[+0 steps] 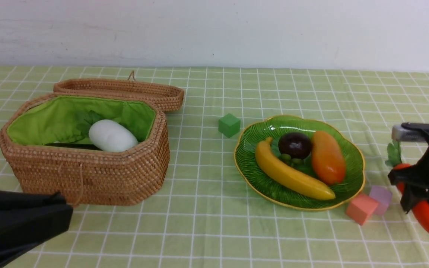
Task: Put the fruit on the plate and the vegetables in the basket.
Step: Use the right arm to grab a carrot and put it into the left basket
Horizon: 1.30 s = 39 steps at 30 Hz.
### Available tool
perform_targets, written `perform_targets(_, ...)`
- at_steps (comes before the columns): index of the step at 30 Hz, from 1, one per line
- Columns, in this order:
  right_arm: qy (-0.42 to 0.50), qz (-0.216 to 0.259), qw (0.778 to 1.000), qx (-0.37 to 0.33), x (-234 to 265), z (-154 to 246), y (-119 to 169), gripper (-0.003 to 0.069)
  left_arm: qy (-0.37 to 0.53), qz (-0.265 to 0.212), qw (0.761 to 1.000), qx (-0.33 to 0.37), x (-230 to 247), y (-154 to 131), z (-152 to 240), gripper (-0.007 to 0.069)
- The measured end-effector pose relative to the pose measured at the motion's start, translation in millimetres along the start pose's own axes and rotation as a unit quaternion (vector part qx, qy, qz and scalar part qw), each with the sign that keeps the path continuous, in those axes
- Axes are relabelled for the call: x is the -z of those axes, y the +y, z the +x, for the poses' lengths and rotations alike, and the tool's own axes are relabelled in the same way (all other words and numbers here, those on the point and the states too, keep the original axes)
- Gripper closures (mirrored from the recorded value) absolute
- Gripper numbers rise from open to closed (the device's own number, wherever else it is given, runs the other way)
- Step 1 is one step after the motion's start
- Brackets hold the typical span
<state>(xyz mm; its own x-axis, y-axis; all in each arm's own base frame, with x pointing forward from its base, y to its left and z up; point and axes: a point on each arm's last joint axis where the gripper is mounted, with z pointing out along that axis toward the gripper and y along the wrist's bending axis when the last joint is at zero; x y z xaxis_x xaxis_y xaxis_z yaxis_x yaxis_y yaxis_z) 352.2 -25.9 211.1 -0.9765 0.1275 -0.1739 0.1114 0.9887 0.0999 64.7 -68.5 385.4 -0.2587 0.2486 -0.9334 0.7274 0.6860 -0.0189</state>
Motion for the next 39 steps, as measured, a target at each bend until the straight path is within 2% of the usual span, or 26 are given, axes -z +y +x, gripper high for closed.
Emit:
perform_targets(2, -0.033, -0.020, 0.999, -0.001, 40.4, 1.1, 10.4, 0.0357, 0.005, -0.025, 1.000, 0.014, 0.1, 4.6, 0.9, 0.0587)
perform_targets(3, -0.037, -0.025, 0.999, 0.001, 45.6, 1.0, 13.4, 0.0357, 0.004, -0.028, 1.000, 0.010, 0.4, 5.2, 0.9, 0.0587)
perform_targets(4, -0.070, -0.050, 0.996, 0.026, 76.0, 4.0, 32.2, 0.0357, 0.003, -0.065, 0.998, 0.021, 2.4, 11.7, 1.3, 0.0587)
perform_targets(5, -0.078, -0.054, 0.995, 0.032, 83.7, 4.5, 35.6, 0.0357, 0.001, -0.065, 0.998, 0.028, 2.8, 11.6, 1.3, 0.0587)
perform_targets(6, -0.108, -0.084, 0.988, 0.077, 107.9, 6.9, 60.8, 0.0357, -0.007, -0.098, 0.994, 0.040, 6.2, 17.4, 1.0, 0.0587)
perform_targets(7, -0.129, -0.108, 0.979, 0.119, 123.0, 8.5, 82.2, 0.0357, -0.016, -0.122, 0.991, 0.051, 9.4, 21.7, 0.7, 0.0587)
perform_targets(8, -0.153, -0.142, 0.961, 0.181, 139.4, 12.3, 115.2, 0.0357, -0.029, -0.162, 0.984, 0.062, 15.6, 28.6, 0.5, 0.0587)
perform_targets(9, -0.163, -0.147, 0.957, 0.191, 145.1, 11.9, 120.5, 0.0357, -0.032, -0.162, 0.984, 0.070, 16.2, 28.5, 0.6, 0.0587)
perform_targets(10, -0.185, -0.177, 0.933, 0.254, 158.8, 17.1, 155.2, 0.0357, -0.048, -0.196, 0.975, 0.087, 23.1, 34.3, 0.6, 0.0587)
perform_targets(12, -0.224, -0.209, 0.895, 0.326, 178.4, 21.8, 199.9, 0.0357, -0.066, -0.239, 0.963, 0.105, 33.0, 41.4, 1.7, 0.0587)
perform_targets(14, -0.241, -0.236, 0.855, 0.393, 182.9, 28.4, 250.7, 0.0357, -0.084, -0.281, 0.947, 0.134, 44.9, 48.0, 4.4, 0.0587)
perform_targets(16, -0.262, -0.254, 0.821, 0.439, 177.3, 28.4, 300.1, 0.0357, -0.099, -0.303, 0.936, 0.152, 56.8, 51.2, 8.0, 0.0587)
perform_targets(17, -0.264, -0.250, 0.822, 0.438, 181.3, 30.1, 302.5, 0.0357, -0.100, -0.306, 0.934, 0.153, 57.7, 51.6, 8.4, 0.0587)
perform_targets(21, -0.311, -0.273, 0.777, 0.474, 149.7, 21.6, 371.4, 0.0357, -0.107, -0.315, 0.928, 0.167, 68.3, 52.5, 13.4, 0.0587)
perform_targets(23, -0.332, -0.279, 0.767, 0.473, 127.8, 15.0, 396.6, 0.0357, -0.107, -0.317, 0.927, 0.170, 71.0, 52.6, 15.1, 0.0586)
perform_targets(25, -0.342, -0.280, 0.763, 0.472, 108.4, 10.5, 410.4, 0.0357, -0.108, -0.315, 0.927, 0.173, 72.5, 52.3, 16.0, 0.0586)
perform_targets(28, -0.370, -0.276, 0.740, 0.490, 67.5, 7.4, 438.6, 0.0357, -0.097, -0.305, 0.932, 0.170, 71.3, 50.4, 17.5, 0.0586)
perform_targets(31, -0.368, -0.270, 0.734, 0.502, 50.8, 9.4, 446.3, 0.0336, -0.090, -0.298, 0.935, 0.170, 70.3, 49.1, 18.4, 0.0586)
perform_targets(34, -0.361, -0.260, 0.733, 0.514, 36.2, 12.3, 451.0, 0.0170, -0.081, -0.285, 0.940, 0.171, 68.7, 46.9, 19.6, 0.0586)
perform_targets(35, -0.360, -0.259, 0.733, 0.516, 35.7, 12.7, 451.2, 0.0159, -0.080, -0.285, 0.940, 0.172, 68.6, 46.8, 19.7, 0.0586)
perform_targets(37, -0.355, -0.251, 0.737, 0.517, 35.3, 12.5, 449.7, 0.0039, -0.078, -0.280, 0.941, 0.173, 68.1, 46.1, 20.0, 0.0586)
perform_targets(39, -0.345, -0.242, 0.744, 0.518, 41.3, 13.2, 446.2, -0.0003, -0.076, -0.276, 0.942, 0.175, 67.6, 45.4, 20.3, 0.0586)
